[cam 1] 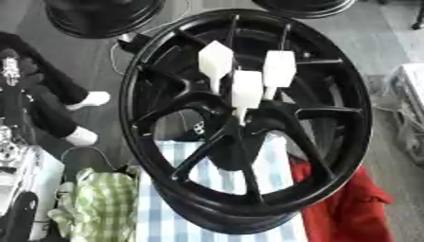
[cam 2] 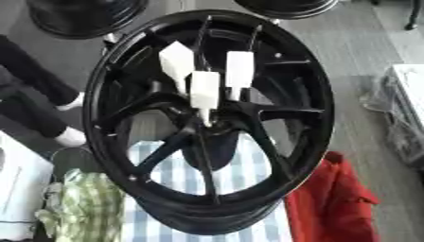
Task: Pull the pin out of the wheel hub.
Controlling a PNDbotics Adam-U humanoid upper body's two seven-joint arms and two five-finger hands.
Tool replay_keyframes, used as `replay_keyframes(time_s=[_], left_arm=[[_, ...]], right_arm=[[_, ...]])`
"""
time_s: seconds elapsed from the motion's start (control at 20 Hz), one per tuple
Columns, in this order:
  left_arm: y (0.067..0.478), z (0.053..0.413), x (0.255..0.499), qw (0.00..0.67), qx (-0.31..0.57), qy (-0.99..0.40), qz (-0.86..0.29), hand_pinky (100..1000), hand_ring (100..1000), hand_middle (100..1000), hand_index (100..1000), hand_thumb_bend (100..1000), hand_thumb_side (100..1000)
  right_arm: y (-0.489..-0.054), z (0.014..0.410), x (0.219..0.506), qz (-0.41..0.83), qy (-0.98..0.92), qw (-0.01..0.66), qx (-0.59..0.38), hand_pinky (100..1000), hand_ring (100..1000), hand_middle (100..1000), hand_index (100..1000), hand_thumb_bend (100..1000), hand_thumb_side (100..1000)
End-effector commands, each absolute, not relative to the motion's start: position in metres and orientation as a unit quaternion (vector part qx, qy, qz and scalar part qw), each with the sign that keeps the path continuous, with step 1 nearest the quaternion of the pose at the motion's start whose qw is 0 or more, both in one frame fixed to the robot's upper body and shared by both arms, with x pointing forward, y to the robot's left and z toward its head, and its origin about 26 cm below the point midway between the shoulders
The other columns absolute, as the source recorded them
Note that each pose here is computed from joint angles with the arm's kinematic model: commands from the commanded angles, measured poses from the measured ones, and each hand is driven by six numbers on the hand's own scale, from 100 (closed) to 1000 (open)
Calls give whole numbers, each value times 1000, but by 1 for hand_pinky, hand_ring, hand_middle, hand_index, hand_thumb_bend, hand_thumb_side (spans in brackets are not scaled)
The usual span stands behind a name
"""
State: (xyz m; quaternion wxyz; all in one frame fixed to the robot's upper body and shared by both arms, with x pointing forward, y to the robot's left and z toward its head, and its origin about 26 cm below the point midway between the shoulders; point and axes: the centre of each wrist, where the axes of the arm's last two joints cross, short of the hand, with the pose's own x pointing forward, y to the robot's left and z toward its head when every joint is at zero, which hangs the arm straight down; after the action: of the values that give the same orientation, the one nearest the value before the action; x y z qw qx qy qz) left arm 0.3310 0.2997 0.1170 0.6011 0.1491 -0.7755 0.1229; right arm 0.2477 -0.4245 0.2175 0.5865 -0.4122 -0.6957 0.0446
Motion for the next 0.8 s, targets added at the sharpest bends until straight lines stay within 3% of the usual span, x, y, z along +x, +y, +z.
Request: replay_keyframes(time_s=[0.05, 0.1, 0.2, 0.3, 0.55, 0.75, 0.8], left_arm=[[307, 130, 330, 584, 162, -787, 118, 738, 734, 677, 726, 193, 788], [307, 129, 330, 584, 161, -787, 118, 738, 734, 677, 726, 193, 788], [305, 129, 331, 585, 159, -787, 116, 738, 734, 677, 726, 194, 788], [305, 129, 331, 586, 158, -786, 116, 738, 734, 677, 726, 194, 789], [305, 128, 331, 588, 158, -785, 115, 738, 735, 677, 726, 195, 790], [304, 128, 331, 589, 155, -785, 115, 738, 735, 677, 726, 196, 790], [303, 128, 331, 588, 154, -785, 115, 738, 735, 677, 726, 196, 790]], right_arm=[[-437, 202, 242, 41, -662, 598, -449, 828, 710, 553, 585, 100, 100], [-439, 196, 241, 45, -652, 605, -455, 855, 788, 722, 728, 161, 104], [-445, 184, 240, 58, -627, 622, -466, 896, 875, 855, 844, 343, 230], [-453, 176, 241, 64, -603, 633, -482, 905, 889, 890, 867, 395, 276], [-462, 169, 242, 61, -584, 642, -492, 905, 883, 887, 866, 423, 317], [-461, 172, 244, 53, -596, 638, -485, 905, 874, 878, 857, 390, 293], [-459, 175, 245, 49, -605, 632, -482, 907, 869, 870, 853, 325, 315]])
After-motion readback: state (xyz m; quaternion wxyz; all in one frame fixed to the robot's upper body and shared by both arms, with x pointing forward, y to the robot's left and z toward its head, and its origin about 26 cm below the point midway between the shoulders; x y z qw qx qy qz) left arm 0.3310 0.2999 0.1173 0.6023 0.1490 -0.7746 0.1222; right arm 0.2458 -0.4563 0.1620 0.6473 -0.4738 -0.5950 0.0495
